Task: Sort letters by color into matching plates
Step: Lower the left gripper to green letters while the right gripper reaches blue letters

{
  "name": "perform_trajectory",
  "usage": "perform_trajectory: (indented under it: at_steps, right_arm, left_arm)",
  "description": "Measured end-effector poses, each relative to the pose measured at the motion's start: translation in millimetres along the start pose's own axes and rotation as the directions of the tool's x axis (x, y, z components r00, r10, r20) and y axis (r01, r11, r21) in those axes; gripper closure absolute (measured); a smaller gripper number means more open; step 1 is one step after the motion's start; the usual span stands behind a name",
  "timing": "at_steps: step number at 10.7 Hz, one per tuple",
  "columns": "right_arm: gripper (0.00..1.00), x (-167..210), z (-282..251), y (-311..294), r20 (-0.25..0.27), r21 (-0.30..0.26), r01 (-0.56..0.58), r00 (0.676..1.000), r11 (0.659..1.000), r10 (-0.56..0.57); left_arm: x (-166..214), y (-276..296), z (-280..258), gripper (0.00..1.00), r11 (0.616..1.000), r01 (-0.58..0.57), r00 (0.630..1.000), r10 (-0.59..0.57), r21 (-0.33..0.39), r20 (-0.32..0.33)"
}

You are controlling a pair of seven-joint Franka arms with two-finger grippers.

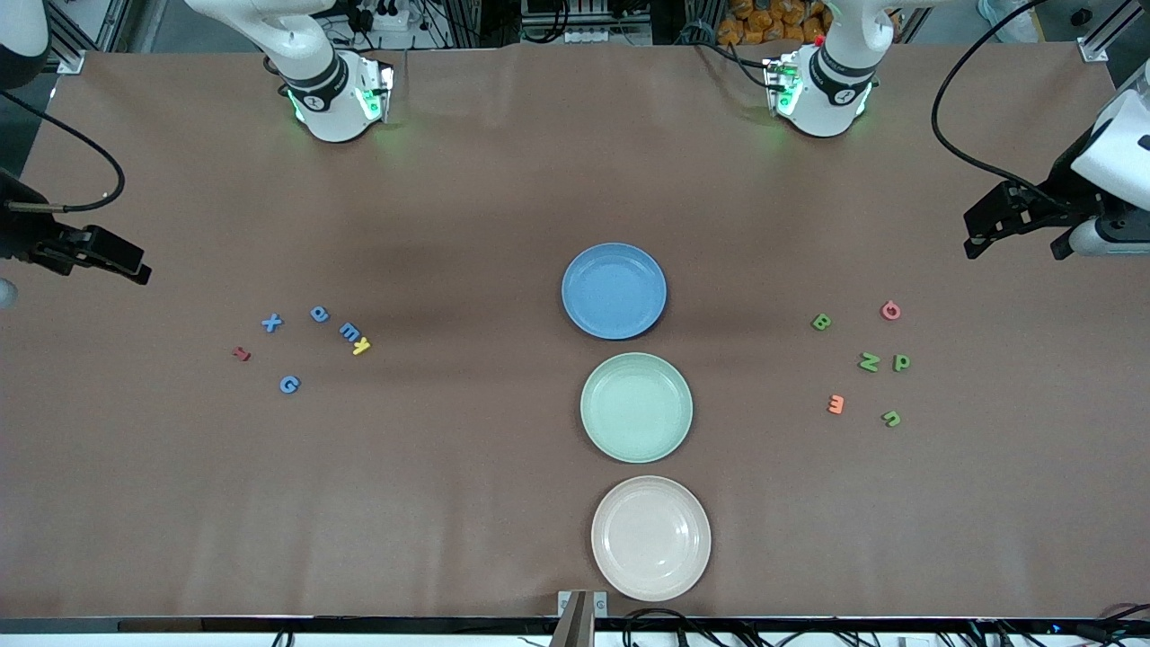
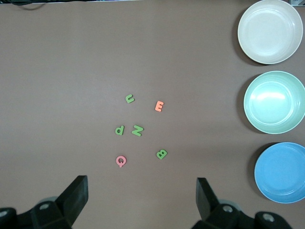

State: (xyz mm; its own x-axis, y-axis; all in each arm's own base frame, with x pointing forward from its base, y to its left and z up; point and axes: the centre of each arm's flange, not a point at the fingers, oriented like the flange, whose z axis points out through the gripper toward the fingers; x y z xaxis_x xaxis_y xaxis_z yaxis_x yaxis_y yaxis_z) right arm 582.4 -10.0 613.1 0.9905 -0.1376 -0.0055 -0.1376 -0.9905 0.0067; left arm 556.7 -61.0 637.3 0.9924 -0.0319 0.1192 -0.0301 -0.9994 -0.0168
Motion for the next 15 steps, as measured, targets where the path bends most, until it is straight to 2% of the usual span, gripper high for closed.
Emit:
perform_trajectory:
  at_steps: [4, 6, 8, 11, 13, 15]
  right_arm:
    - [0.0, 0, 0, 0, 0.0, 0.0, 0.0, 1.0, 1.0, 0.0]
    - [0.0, 0, 0, 0, 0.0, 0.0, 0.0, 1.0, 1.0, 0.0]
    - [0.0, 0, 0, 0, 0.0, 0.0, 0.0, 1.0, 1.0, 0.0]
    - [0.0, 3, 8, -5, 0.011, -0.002, 0.01, 1.0, 1.0, -0.01]
    - [0.0, 10, 23, -18, 0.016, -0.003, 0.073, 0.997, 0.997, -0.073]
    - [0.0, 18, 57, -30, 0.007, 0.0, 0.196, 0.981, 0.981, -0.196]
  left_arm:
    - [1, -1, 1, 0.0, 1.0, 0.001, 1.0, -0.001, 0.0, 0.003]
    - [6, -1, 17, 0.0, 1.0, 0.001, 1.0, -0.001, 0.0, 0.031]
    - [15, -8, 48, 0.0, 1.0, -0.023, 0.997, 0.023, -0.003, 0.079]
    - [27, -53, 118, 0.0, 0.998, -0.059, 0.993, 0.059, -0.011, 0.098]
    - [29, -65, 164, 0.0, 0.998, -0.067, 0.99, 0.069, -0.019, 0.119]
    - [33, -64, 197, 0.0, 0.997, -0.071, 0.987, 0.074, -0.027, 0.142]
